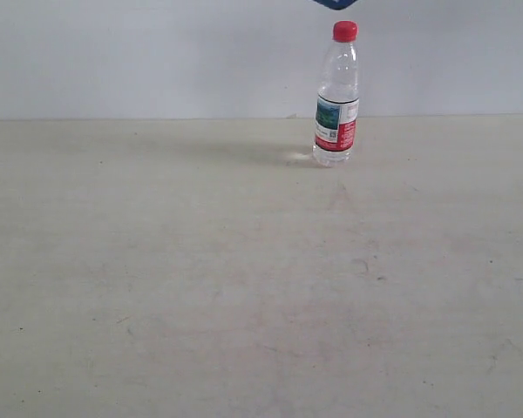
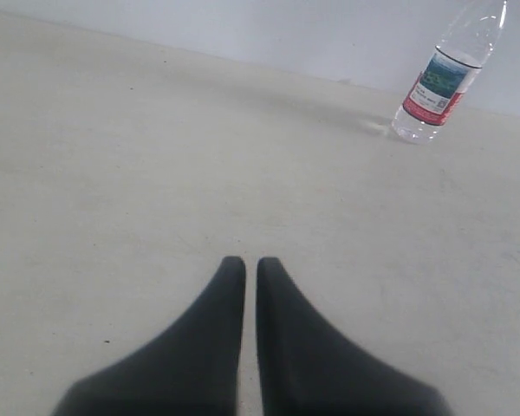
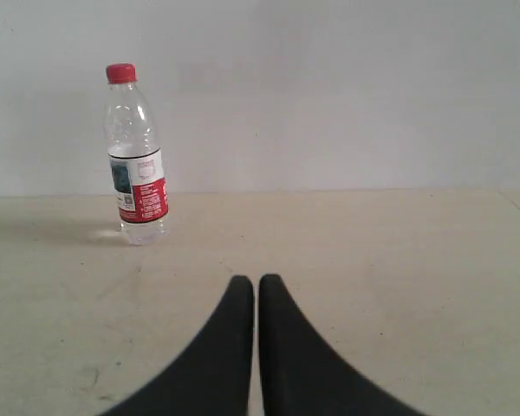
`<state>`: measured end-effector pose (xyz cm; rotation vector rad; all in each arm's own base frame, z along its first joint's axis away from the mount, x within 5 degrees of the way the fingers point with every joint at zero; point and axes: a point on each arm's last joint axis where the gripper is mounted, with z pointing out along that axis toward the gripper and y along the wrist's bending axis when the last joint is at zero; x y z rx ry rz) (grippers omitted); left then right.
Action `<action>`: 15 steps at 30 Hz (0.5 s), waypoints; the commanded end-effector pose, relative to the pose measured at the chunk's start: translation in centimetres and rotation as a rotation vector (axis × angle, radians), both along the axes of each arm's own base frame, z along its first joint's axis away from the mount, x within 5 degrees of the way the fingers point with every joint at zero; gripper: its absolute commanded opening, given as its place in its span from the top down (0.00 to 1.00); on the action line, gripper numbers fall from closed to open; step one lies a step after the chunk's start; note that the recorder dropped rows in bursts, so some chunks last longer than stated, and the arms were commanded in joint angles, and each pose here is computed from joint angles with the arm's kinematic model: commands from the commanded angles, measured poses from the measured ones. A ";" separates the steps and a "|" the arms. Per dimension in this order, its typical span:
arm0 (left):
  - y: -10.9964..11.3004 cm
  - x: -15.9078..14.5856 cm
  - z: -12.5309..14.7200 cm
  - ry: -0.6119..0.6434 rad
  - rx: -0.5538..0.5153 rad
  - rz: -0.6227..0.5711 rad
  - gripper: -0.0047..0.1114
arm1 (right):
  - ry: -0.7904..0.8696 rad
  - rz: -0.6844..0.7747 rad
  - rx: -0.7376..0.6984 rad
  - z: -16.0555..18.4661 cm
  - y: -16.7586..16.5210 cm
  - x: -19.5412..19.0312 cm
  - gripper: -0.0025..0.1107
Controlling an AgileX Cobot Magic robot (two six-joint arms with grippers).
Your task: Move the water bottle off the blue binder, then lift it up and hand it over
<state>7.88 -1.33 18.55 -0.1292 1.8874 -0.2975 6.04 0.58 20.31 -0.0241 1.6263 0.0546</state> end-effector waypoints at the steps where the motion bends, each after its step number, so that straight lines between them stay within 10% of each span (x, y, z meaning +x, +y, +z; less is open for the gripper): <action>1: 0.1 0.0 -0.1 -0.001 -0.002 0.009 0.92 | 0.092 0.059 -0.005 -0.9 0.5 -0.1 0.98; 15: 0.1 -0.1 0.0 -0.018 -0.001 0.011 0.92 | 0.223 0.034 -0.020 -2.3 -0.3 -0.8 0.98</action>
